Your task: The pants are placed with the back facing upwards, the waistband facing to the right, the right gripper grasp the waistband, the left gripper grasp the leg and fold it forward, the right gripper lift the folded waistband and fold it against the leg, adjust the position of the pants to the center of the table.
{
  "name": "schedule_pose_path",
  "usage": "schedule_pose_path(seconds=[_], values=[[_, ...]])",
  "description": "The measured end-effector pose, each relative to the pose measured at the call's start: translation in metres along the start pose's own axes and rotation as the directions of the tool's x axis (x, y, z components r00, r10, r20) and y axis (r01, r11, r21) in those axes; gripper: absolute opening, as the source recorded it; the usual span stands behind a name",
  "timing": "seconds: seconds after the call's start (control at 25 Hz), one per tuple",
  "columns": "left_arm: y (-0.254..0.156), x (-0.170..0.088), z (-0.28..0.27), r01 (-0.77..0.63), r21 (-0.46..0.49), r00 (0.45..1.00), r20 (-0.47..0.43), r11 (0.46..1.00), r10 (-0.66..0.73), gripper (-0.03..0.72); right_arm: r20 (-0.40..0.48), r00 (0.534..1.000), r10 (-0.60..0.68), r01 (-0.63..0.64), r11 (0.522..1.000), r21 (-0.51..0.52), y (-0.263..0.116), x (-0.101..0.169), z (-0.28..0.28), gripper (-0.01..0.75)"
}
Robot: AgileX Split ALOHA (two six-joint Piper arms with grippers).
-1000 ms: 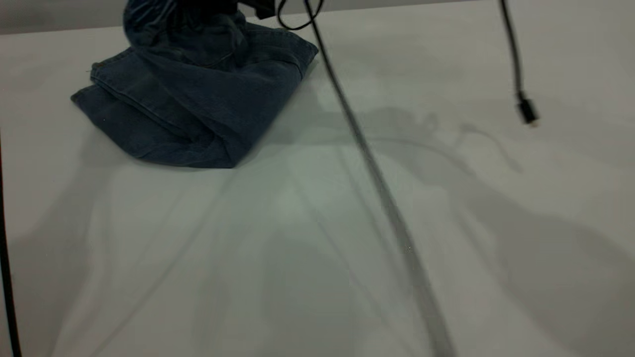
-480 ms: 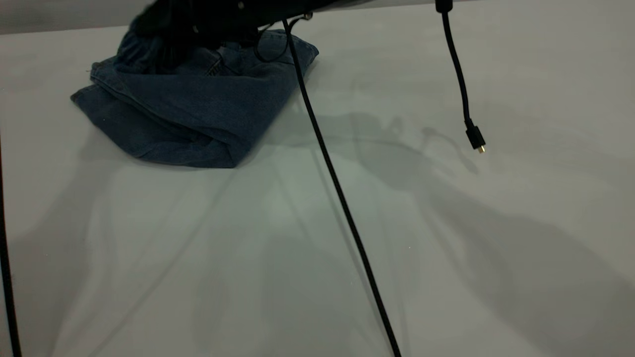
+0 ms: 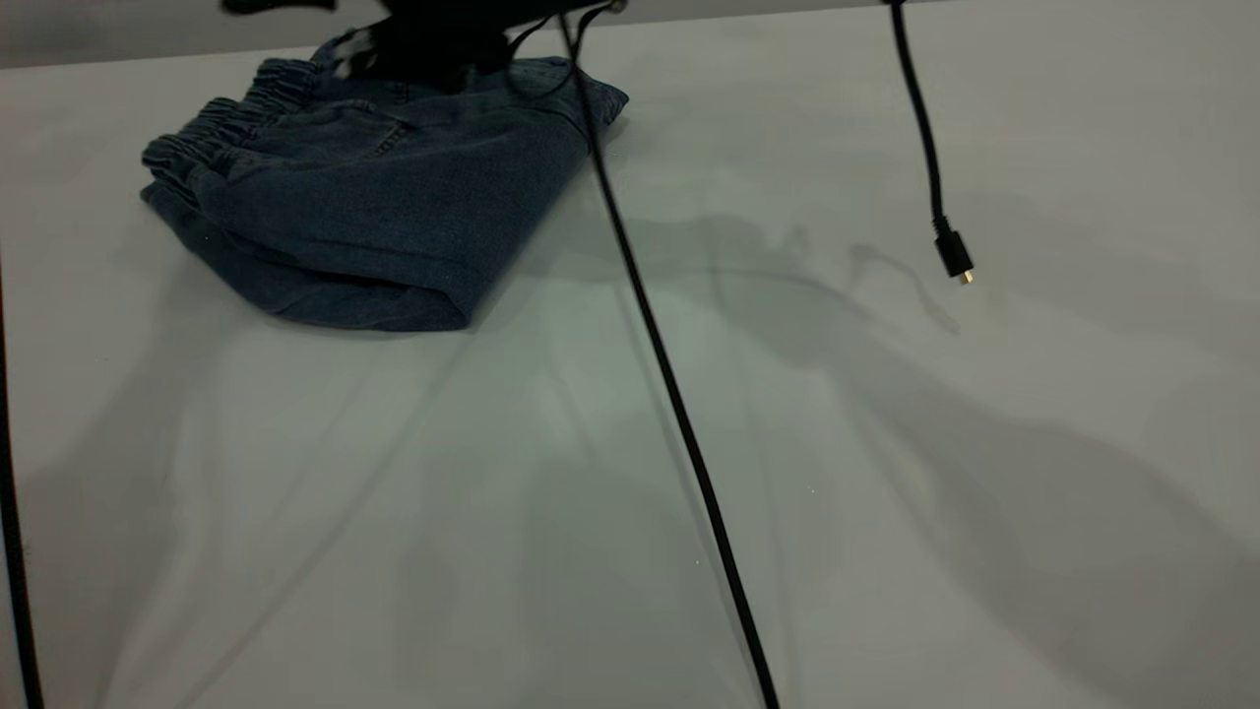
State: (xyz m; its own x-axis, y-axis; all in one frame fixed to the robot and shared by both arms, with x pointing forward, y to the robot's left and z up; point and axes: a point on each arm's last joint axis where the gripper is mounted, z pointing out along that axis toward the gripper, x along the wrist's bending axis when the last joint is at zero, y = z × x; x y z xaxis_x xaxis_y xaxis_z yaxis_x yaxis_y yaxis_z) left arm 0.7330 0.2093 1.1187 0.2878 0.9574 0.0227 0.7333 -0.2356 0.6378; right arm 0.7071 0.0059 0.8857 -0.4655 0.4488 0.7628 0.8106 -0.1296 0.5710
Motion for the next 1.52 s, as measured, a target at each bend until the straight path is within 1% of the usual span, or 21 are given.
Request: schedule_pose_path(seconds=[0.12, 0.28, 0.44, 0.56, 0.68, 0.8, 0.92, 1.04, 1.16, 1.36, 1.52], values=[[0.0, 0.0, 0.0, 0.0, 0.0, 1.0, 0.0, 1.0, 0.0, 0.531, 0.049, 0.997, -0.056, 0.055, 0.998, 0.013, 0.017, -0.01, -0.02, 0.571], [0.0, 0.0, 0.0, 0.001, 0.0, 1.0, 0.0, 1.0, -0.001, 0.531, 0.122, 0.985, -0.123, 0.115, 0.99, 0.076, 0.045, -0.017, -0.059, 0.558], [0.0, 0.0, 0.0, 0.001, 0.001, 1.0, 0.0, 1.0, -0.001, 0.531, 0.207, 0.959, -0.193, 0.159, 0.973, 0.169, 0.073, -0.012, -0.107, 0.557], [0.0, 0.0, 0.0, 0.001, 0.001, 1.0, 0.0, 1.0, -0.001, 0.531, 0.273, 0.929, -0.248, 0.182, 0.952, 0.244, 0.09, 0.003, -0.145, 0.557], [0.0, 0.0, 0.0, 0.001, 0.001, 1.0, 0.0, 1.0, -0.001, 0.531, 0.337, 0.886, -0.318, 0.214, 0.926, 0.31, 0.104, 0.028, -0.178, 0.557], [0.0, 0.0, 0.001, 0.001, 0.002, 1.0, 0.001, 1.0, -0.001, 0.531, 0.376, 0.834, -0.404, 0.26, 0.889, 0.378, 0.112, 0.063, -0.206, 0.557], [-0.001, 0.0, 0.003, 0.002, 0.006, 1.0, 0.002, 1.0, -0.002, 0.531, 0.424, 0.762, -0.489, 0.313, 0.852, 0.419, 0.119, 0.095, -0.234, 0.557], [-0.003, -0.003, 0.007, -0.015, 0.019, 1.0, 0.005, 1.0, 0.015, 0.531, 0.468, 0.699, -0.54, 0.338, 0.827, 0.449, 0.122, 0.127, -0.263, 0.557], [-0.01, -0.007, 0.018, -0.028, 0.064, 0.999, 0.017, 0.998, 0.027, 0.531, 0.492, 0.662, -0.566, 0.374, 0.818, 0.438, 0.123, 0.163, -0.29, 0.557], [-0.036, -0.011, 0.048, -0.081, 0.196, 0.996, 0.042, 0.977, 0.074, 0.531, 0.522, 0.635, -0.57, 0.458, 0.821, 0.339, 0.119, 0.227, -0.334, 0.557], [-0.058, -0.012, 0.068, -0.152, 0.292, 0.988, 0.079, 0.944, 0.134, 0.531, 0.536, 0.621, -0.571, 0.516, 0.813, 0.268, 0.11, 0.265, -0.362, 0.557]])
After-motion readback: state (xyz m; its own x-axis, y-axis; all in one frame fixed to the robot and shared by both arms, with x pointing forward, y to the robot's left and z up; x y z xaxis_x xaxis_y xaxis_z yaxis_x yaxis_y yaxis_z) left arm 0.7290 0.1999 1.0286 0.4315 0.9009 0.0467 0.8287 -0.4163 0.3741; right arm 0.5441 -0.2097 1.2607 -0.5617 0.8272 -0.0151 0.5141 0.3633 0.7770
